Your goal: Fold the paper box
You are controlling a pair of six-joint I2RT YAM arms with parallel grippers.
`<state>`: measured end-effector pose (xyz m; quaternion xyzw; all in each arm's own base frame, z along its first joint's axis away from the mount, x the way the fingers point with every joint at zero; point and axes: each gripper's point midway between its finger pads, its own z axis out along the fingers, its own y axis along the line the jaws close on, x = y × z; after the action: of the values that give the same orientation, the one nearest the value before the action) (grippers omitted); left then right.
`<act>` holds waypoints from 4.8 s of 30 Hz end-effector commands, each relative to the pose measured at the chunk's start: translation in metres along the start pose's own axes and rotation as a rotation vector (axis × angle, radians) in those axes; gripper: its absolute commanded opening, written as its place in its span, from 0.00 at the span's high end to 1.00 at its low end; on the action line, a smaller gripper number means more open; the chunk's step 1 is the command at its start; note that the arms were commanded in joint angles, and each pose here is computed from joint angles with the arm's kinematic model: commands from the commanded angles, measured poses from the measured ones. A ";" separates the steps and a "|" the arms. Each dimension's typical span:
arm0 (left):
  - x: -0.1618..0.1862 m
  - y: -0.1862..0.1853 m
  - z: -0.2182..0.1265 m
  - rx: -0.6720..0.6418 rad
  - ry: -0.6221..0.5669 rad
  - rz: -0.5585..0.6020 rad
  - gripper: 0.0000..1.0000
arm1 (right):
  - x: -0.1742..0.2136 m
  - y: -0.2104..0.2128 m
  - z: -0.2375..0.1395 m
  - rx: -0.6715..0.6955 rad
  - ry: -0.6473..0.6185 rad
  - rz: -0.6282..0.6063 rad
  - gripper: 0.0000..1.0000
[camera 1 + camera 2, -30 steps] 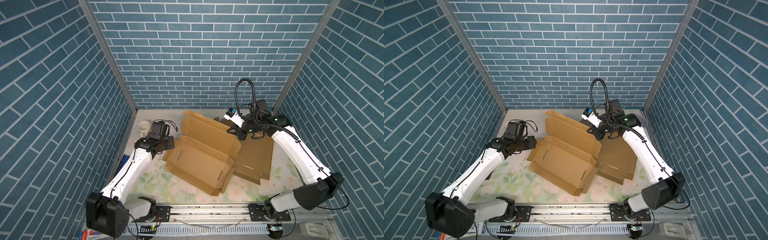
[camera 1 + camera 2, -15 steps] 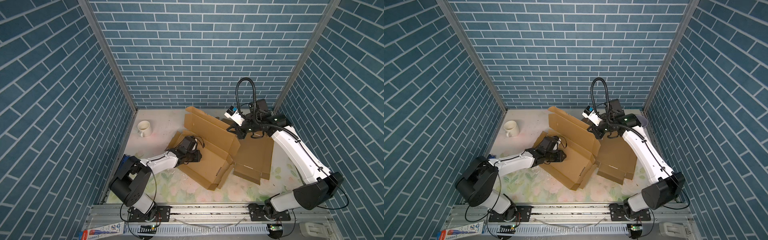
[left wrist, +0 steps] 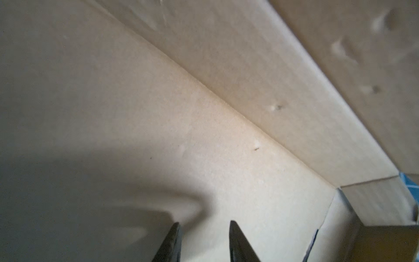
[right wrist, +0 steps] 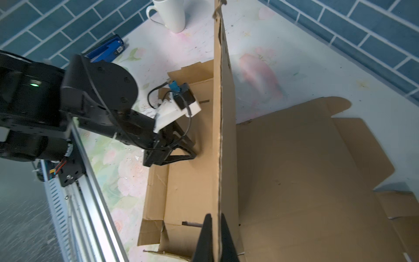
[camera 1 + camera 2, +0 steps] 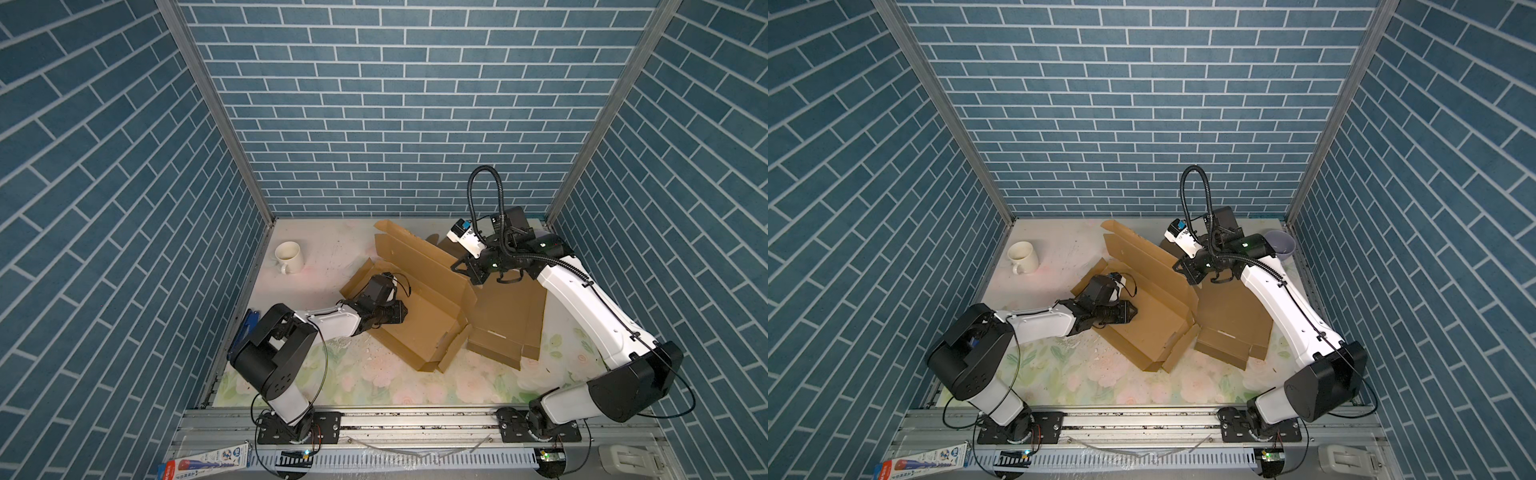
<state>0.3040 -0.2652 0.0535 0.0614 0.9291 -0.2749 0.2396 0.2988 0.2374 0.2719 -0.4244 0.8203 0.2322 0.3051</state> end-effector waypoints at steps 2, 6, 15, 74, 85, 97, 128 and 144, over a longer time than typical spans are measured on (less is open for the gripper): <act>-0.014 0.012 -0.041 -0.086 -0.007 0.039 0.56 | -0.010 -0.018 -0.004 0.088 0.001 -0.036 1.00; -0.020 0.043 -0.088 -0.197 -0.028 -0.070 0.51 | -0.005 -0.032 0.003 0.121 0.001 0.045 1.00; 0.023 0.070 -0.111 -0.165 -0.069 -0.422 0.27 | 0.023 -0.064 0.014 0.189 0.024 0.302 1.00; -0.098 0.130 -0.202 -0.510 -0.169 -0.027 0.00 | 0.053 -0.081 0.071 0.146 0.000 0.343 0.34; -0.068 0.088 -0.130 -0.214 -0.159 -0.145 0.32 | -0.050 -0.105 0.196 -0.043 -0.188 0.190 0.34; -0.053 0.087 -0.101 -0.183 -0.126 -0.190 0.39 | -0.070 -0.108 0.308 -0.161 -0.227 0.159 0.36; -0.115 0.022 -0.158 -0.095 -0.310 -0.106 0.43 | -0.050 -0.209 0.051 0.444 -0.938 1.004 1.00; -0.121 -0.018 -0.097 -0.012 -0.256 -0.044 0.43 | 0.121 -0.064 0.059 0.630 -0.548 1.104 0.69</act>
<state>0.3584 -0.2150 0.1839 -0.0007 0.9034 -0.2645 0.3374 0.3344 0.1794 0.1573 0.2752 0.7984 0.2370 0.4802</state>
